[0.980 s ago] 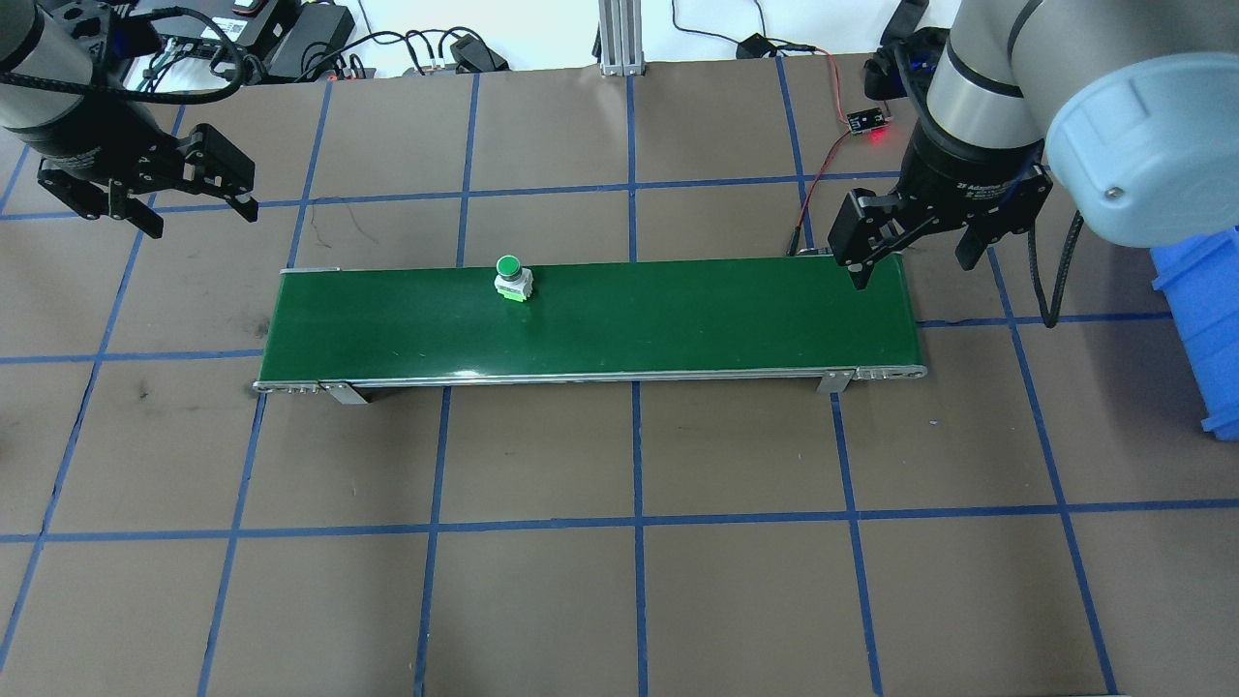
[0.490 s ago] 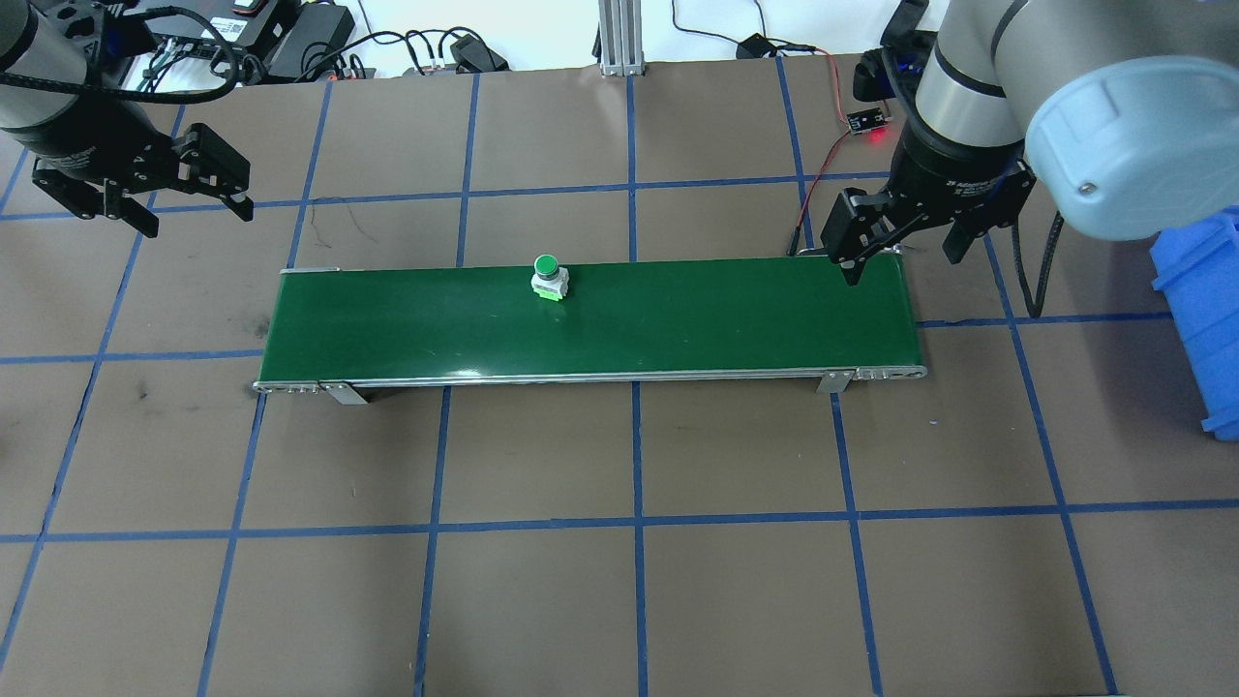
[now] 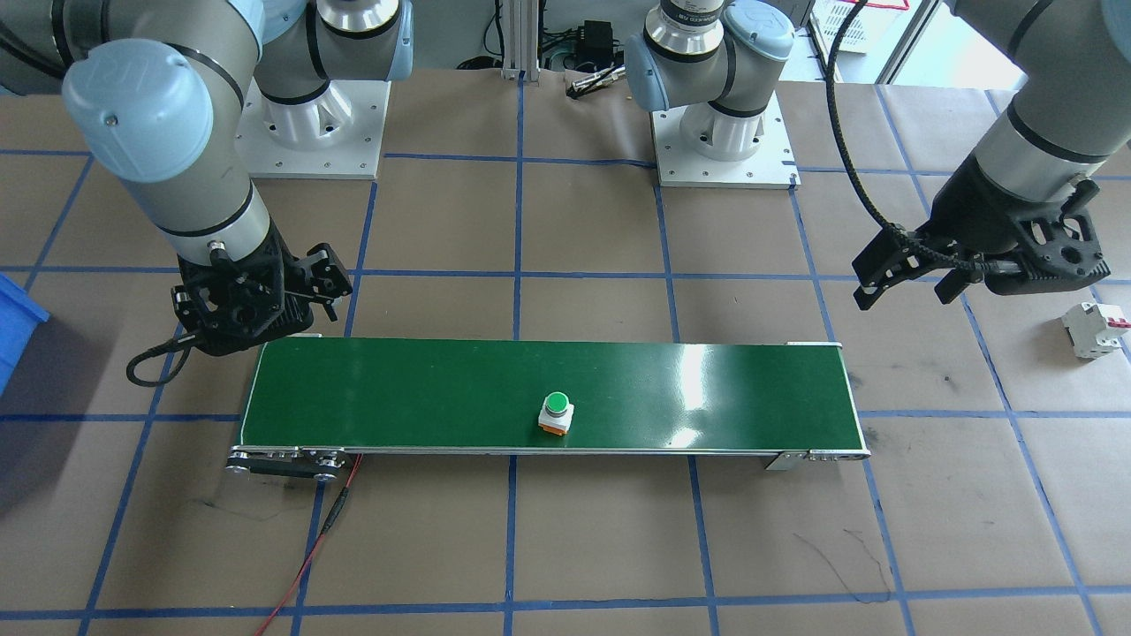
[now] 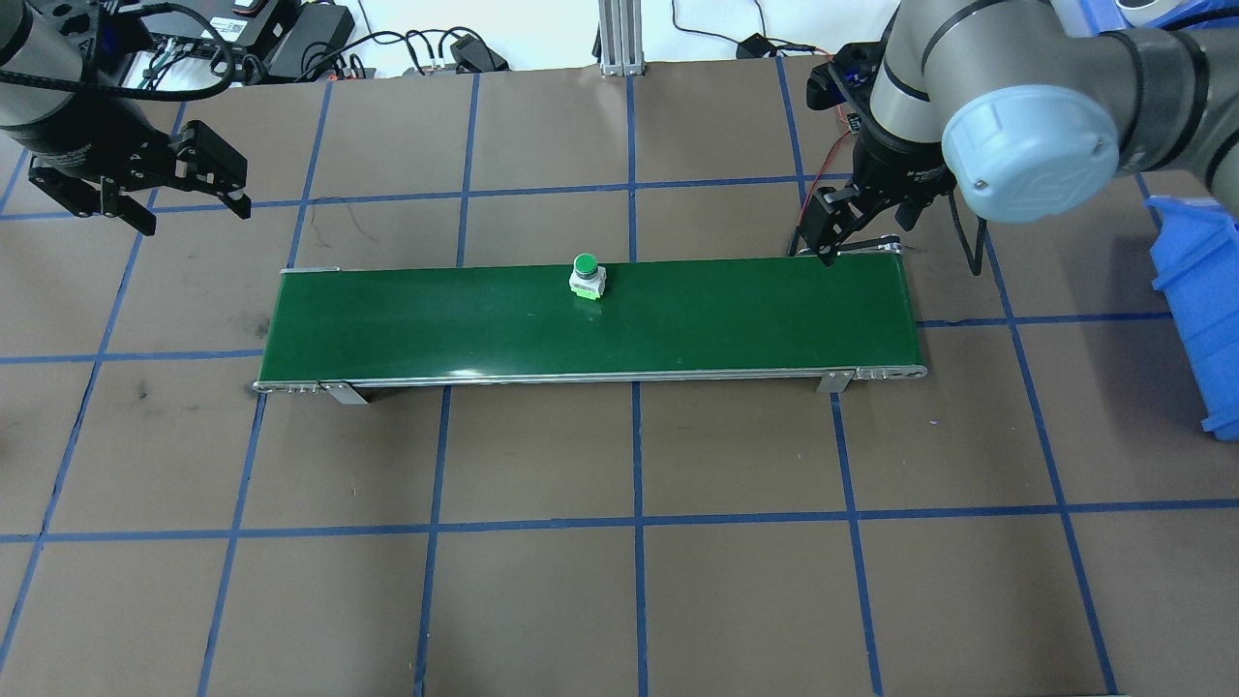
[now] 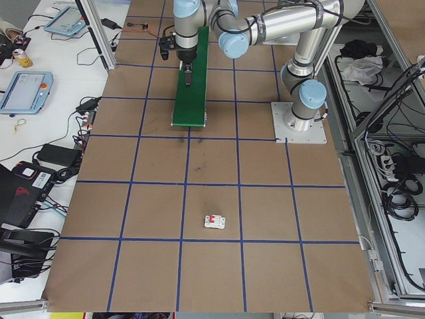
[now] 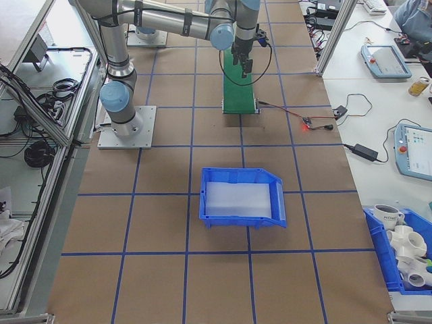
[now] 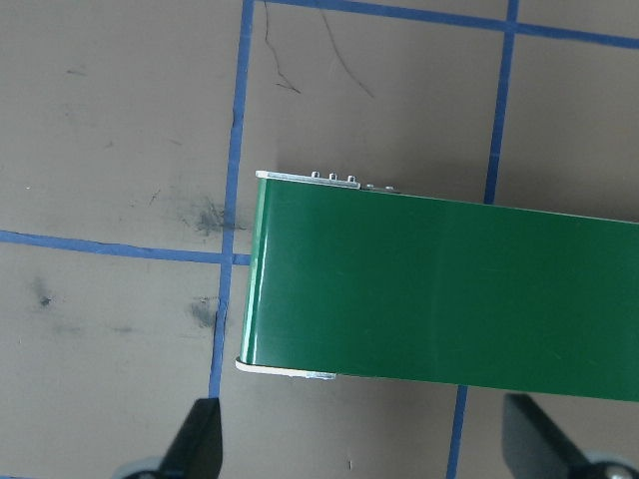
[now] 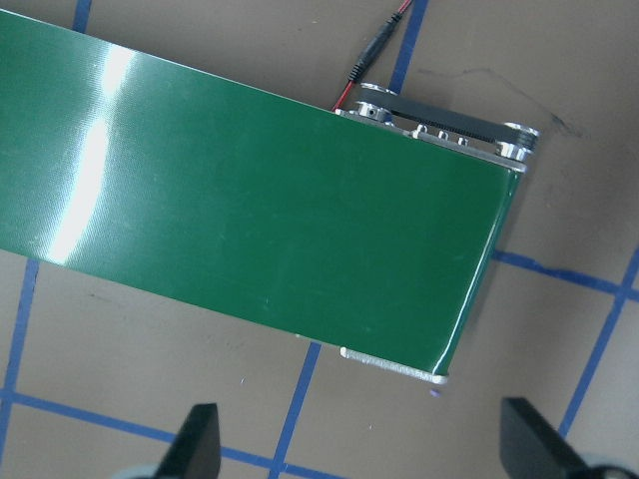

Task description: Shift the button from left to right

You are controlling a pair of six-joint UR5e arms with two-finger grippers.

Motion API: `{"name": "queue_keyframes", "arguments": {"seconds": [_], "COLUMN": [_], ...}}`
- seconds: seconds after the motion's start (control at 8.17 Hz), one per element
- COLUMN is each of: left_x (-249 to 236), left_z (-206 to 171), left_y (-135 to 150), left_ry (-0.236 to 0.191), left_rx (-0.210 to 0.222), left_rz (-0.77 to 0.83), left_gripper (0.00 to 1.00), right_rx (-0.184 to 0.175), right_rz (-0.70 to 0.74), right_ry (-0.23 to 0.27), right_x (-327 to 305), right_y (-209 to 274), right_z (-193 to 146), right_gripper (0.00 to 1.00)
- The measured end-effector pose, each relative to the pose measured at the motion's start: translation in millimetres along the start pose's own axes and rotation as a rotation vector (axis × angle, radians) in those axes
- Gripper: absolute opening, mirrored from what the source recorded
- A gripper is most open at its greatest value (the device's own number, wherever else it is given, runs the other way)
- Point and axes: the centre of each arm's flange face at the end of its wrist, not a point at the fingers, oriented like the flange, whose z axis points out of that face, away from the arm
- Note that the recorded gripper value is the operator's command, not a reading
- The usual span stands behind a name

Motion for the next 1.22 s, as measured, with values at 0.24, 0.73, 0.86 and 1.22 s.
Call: {"name": "queue_keyframes", "arguments": {"seconds": [0.24,0.73,0.86,1.22], "left_x": [-1,-1,-1,-1], "left_z": [2,5,5,1], "left_y": [-1,-2,-2,-1], "left_ry": [-0.001,-0.001,-0.001,-0.002], "left_rx": [-0.003,-0.008,-0.009,0.0], "left_rz": [-0.001,0.001,0.002,0.001], "left_gripper": [1.0,1.0,1.0,1.0], "right_rx": [0.015,0.14,0.128,0.118], "right_rz": [-0.168,-0.443,-0.479,-0.555], "right_ry": [0.007,-0.094,-0.122,-0.184], "right_x": [7,-2,-12,-44], "right_y": [-19,-48,-46,-42], "right_z": [26,60,69,82], "right_gripper": [1.0,1.0,1.0,0.99]}}
